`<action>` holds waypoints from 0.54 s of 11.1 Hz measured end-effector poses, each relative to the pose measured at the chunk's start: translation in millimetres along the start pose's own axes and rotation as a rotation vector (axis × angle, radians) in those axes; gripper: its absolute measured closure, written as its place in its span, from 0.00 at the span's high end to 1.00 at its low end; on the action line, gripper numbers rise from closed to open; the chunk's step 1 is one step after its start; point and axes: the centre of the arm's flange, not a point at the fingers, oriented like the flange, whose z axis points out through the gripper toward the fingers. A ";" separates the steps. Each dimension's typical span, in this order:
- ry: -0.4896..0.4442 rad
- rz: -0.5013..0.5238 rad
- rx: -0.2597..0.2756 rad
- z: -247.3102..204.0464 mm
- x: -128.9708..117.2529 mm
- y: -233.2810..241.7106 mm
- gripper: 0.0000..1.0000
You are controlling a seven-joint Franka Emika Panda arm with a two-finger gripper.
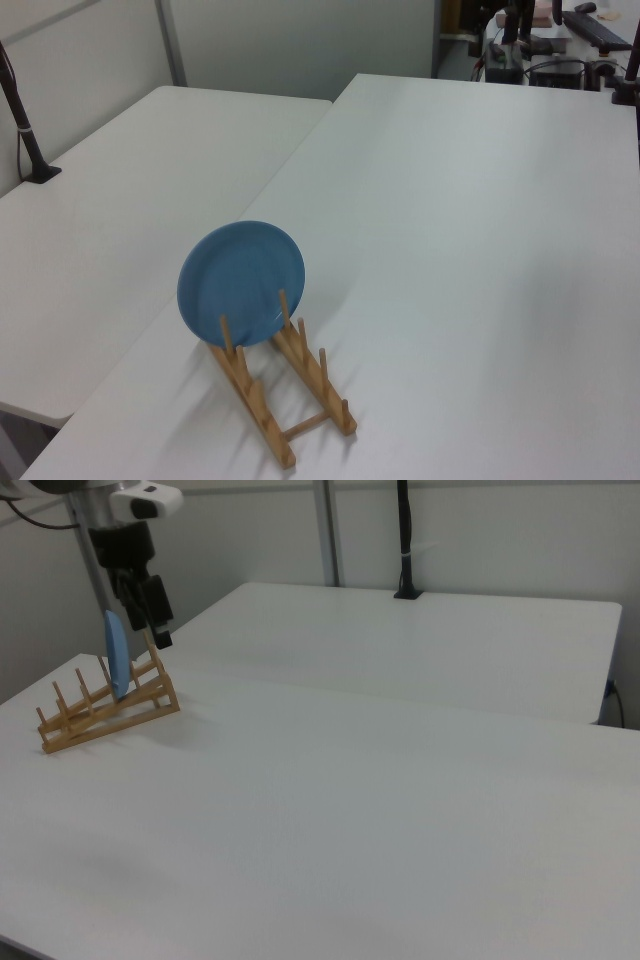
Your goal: Place plate in plate rack
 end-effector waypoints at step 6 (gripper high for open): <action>0.093 -0.244 0.081 5.0 44.0 61.2 1.00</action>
